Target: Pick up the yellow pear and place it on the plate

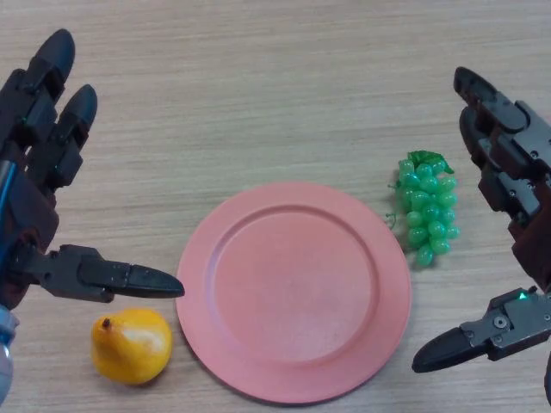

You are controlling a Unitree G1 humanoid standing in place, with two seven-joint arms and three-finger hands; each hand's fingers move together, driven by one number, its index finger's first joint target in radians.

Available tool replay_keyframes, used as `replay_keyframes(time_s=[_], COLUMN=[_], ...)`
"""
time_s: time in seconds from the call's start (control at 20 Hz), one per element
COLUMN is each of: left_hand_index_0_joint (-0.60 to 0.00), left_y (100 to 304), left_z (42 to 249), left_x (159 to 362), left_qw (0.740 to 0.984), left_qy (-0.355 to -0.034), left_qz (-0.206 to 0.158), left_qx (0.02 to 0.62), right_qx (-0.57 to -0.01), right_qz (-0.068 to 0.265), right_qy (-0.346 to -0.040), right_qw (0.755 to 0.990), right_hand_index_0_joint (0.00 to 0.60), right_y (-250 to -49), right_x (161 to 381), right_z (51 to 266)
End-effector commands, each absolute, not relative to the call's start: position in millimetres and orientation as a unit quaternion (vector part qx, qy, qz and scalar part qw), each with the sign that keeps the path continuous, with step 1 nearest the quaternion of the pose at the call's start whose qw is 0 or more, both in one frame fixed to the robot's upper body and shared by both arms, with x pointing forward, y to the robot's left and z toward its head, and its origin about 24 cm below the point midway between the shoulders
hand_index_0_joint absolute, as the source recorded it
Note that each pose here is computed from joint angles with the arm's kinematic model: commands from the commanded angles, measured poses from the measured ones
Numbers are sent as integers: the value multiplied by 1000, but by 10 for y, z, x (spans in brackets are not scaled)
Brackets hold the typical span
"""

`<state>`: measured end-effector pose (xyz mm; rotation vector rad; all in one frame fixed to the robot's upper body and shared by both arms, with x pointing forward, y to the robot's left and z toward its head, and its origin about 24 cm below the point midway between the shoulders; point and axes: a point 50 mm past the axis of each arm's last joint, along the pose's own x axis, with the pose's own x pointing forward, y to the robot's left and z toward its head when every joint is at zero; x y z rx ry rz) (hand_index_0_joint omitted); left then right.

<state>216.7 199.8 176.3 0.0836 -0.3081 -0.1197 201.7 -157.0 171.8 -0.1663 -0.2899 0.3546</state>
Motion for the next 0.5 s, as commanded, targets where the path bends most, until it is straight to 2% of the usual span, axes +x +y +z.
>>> replay_keyframes(time_s=[0.05,0.3,0.5], left_hand_index_0_joint=[0,0,0], left_y=[2046,2091,2101], left_z=[2070,2071,2051], left_x=[2024,2020,1986], left_qw=[959,958,959], left_qy=[-266,-271,-270], left_qz=[-52,-44,-46], left_qx=[77,78,74], right_qx=[-93,-94,-85], right_qz=[163,169,177], right_qy=[-238,-242,-229], right_qw=[953,951,953], right_hand_index_0_joint=[0,0,0], right_y=[-1593,-1558,-1527], right_x=[1958,1999,2007], right_z=[1988,1996,1982])
